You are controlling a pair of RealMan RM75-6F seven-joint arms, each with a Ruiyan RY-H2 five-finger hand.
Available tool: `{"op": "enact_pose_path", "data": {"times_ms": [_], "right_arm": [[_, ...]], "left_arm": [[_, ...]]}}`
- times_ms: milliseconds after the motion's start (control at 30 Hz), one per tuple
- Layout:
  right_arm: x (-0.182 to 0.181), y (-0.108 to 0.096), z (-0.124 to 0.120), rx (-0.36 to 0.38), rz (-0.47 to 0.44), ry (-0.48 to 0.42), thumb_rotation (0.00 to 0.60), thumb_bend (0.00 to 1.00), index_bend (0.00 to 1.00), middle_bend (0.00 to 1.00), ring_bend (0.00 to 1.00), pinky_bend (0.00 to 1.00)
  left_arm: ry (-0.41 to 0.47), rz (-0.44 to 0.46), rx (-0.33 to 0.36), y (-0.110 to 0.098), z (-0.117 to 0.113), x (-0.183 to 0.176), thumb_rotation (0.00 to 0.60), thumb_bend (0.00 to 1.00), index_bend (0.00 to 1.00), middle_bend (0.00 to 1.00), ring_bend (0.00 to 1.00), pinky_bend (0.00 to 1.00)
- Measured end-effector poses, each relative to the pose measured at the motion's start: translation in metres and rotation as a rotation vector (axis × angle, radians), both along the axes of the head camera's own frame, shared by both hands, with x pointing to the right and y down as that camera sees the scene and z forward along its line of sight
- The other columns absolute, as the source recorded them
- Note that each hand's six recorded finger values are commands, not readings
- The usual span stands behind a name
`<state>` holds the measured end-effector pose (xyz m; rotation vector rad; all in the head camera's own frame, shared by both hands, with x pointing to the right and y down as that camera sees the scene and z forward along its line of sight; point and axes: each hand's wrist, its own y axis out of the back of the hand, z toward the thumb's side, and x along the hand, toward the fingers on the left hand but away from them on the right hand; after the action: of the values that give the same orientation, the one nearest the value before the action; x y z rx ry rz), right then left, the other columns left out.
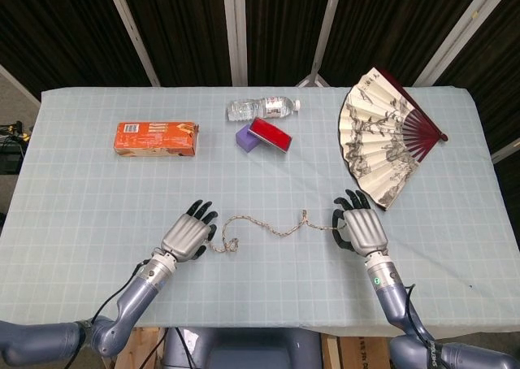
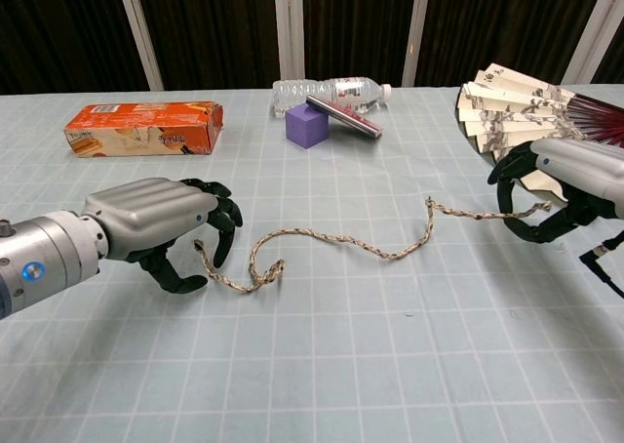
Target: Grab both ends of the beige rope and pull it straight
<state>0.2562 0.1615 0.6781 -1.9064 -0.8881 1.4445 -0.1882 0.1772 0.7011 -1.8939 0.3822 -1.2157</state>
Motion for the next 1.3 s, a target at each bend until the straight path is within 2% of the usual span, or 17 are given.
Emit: {"op": "enact_pose_path", "data": {"times_ms": [467, 1167, 1300], "right_arm": [[0.0038, 0.0002, 0.0034, -0.004, 0.001, 0.012, 0.6, 0.52, 0.64, 0.24, 0.05, 0.04], [0.0047, 0.0006, 0.0051, -0.006, 0.004, 0.016, 0.6, 0.52, 0.64, 0.24, 0.05, 0.04], [0.0048, 0.0008, 0.0053, -0.007, 0.004, 0.016, 0.6, 0.52, 0.64, 0.24, 0.05, 0.04]], "left_arm": [[0.013, -0.012, -0.019, 0.0045, 0.0079, 0.0079, 0.6, 0.47, 0.54, 0.18, 0.03, 0.04], [0.026, -0.019, -0.008, 0.0014, 0.0075, 0.0067, 0.6, 0.48, 0.54, 0.18, 0.03, 0.04], [0.027, -0.019, -0.007, 0.0018, 0.0074, 0.007, 0.6, 0.51, 0.55, 0.19, 0.03, 0.04]]}}
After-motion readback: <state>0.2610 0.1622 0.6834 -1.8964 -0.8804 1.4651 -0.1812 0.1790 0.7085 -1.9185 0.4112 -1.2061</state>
